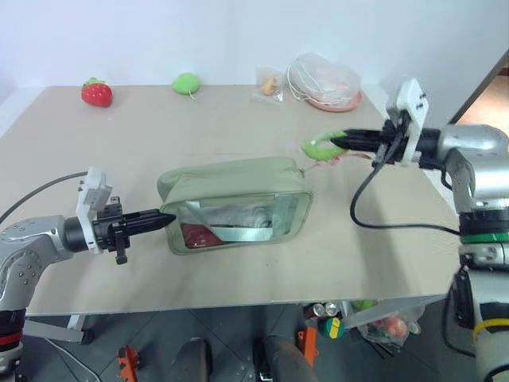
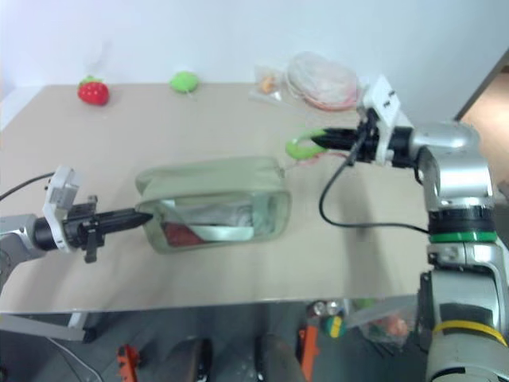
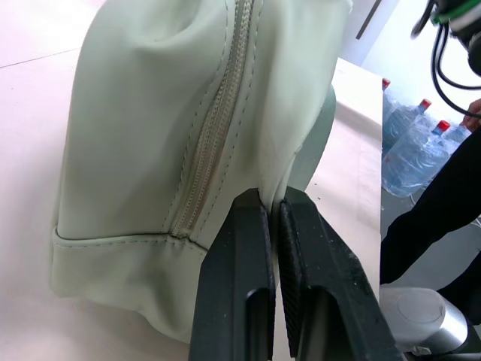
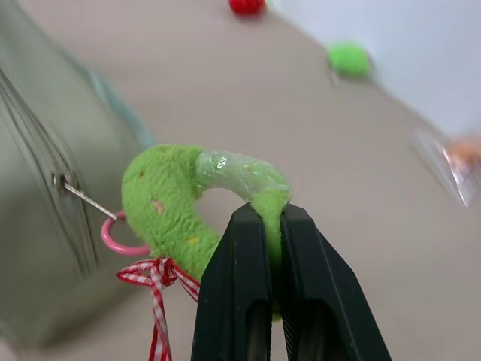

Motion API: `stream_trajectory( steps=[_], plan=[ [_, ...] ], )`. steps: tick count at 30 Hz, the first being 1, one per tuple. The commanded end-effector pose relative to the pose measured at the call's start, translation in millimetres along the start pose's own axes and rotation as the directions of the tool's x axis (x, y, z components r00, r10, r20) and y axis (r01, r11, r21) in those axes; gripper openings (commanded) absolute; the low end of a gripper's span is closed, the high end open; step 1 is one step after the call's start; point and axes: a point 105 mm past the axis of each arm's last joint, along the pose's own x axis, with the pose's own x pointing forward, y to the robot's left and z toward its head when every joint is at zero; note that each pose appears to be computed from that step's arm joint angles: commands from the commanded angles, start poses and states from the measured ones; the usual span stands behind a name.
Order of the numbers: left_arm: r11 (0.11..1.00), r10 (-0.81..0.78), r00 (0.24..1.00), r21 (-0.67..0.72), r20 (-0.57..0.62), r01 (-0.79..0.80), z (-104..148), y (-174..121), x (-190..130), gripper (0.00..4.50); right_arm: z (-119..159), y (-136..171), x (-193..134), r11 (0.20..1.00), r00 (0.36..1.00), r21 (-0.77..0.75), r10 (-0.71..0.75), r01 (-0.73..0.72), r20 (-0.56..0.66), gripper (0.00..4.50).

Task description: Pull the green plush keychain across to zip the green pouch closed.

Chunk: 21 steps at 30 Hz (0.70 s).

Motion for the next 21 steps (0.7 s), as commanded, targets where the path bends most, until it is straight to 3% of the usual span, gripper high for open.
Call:
stream_trajectory(
  steps=[1,6,12,13,15,16,17,21],
  plan=[
    [1.000,0.025,1.000,-0.010,0.007,-0.025,1,1,-3,0.00,-12,21,11,1.000,1.000,-0.004,0.021,-0.021,-0.010,0.03],
    [0.990,0.114,0.993,-0.088,0.030,-0.111,5,15,-8,0.00,-40,80,52,0.985,0.989,0.091,0.148,-0.146,-0.009,0.03],
    [0.983,0.173,0.984,-0.072,0.043,-0.169,13,25,-10,0.00,-39,76,53,0.976,0.994,0.192,0.106,-0.107,0.016,0.03],
    [0.983,0.172,0.984,-0.074,0.044,-0.169,12,24,-10,0.00,-40,75,50,0.976,0.995,0.193,0.103,-0.104,0.016,0.68],
    [0.982,0.175,0.983,-0.081,0.048,-0.171,12,25,-10,0.00,-43,74,45,0.976,0.995,0.197,0.095,-0.095,0.008,0.91],
    [0.982,0.172,0.984,-0.090,0.051,-0.167,12,24,-9,0.00,-42,71,41,0.975,0.996,0.205,0.084,-0.085,0.013,1.48],
    [0.982,0.169,0.984,-0.099,0.055,-0.163,12,24,-9,0.00,-38,68,36,0.974,0.997,0.211,0.076,-0.080,0.028,1.56],
    [0.975,0.169,0.982,-0.161,0.089,-0.153,19,26,-10,1.38,-3,45,9,0.971,0.987,0.236,-0.001,-0.038,0.162,2.96]
  ],
)
